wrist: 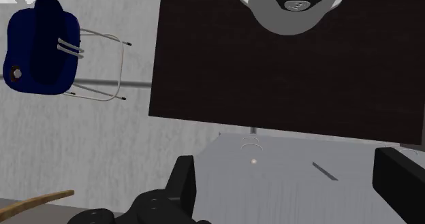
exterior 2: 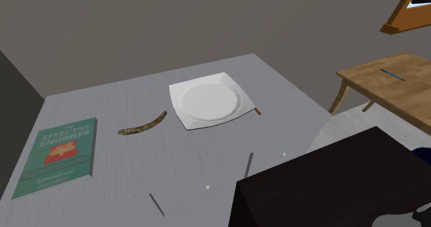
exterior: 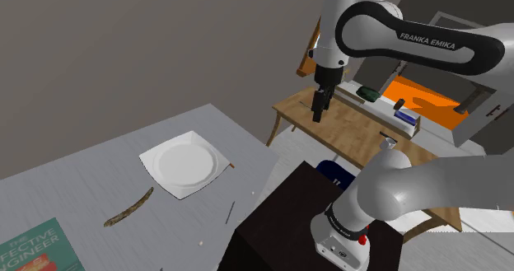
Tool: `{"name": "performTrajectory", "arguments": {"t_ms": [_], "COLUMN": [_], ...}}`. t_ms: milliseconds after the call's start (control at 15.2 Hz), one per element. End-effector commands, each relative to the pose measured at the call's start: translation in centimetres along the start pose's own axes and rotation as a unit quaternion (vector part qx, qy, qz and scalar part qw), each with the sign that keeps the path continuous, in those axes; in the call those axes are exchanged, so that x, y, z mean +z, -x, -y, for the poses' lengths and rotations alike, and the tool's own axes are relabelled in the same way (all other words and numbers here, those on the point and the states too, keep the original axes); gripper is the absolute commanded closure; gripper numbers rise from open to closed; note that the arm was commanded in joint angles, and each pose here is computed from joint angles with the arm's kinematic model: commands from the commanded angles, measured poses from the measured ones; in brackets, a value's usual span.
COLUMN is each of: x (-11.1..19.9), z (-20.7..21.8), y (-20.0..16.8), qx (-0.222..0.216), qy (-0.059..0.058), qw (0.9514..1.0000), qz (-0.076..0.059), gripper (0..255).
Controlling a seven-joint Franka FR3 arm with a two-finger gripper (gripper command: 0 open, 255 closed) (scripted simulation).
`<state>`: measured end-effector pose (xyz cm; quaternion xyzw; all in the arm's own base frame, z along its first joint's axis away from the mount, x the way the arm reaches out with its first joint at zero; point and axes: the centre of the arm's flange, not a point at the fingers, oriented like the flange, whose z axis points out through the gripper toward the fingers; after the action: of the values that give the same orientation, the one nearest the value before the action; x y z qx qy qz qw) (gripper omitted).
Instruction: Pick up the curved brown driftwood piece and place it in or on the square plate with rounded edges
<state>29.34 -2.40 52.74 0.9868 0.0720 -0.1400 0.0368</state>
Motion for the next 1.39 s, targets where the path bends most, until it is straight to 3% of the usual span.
{"name": "performTrajectory", "arguments": {"t_ms": [0,330,660,990,1320], "x": [0.0,2.4,4.7,6.9,8.9], "z": [0.0,1.3,3.4,6.2,9.6], "y": [0.0,-5.5,-10.9,-16.0,-20.7], "qx": [0.0,-0.071,-0.141,-0.211,-0.28], "qy": [0.0,0.009,0.018,0.027,0.035], "qw": [1.0,0.9973,0.9893,0.976,0.9575], "qz": [0.0,-0.016,-0.031,-0.046,-0.061], "gripper": [0,0,0,0,0]}}
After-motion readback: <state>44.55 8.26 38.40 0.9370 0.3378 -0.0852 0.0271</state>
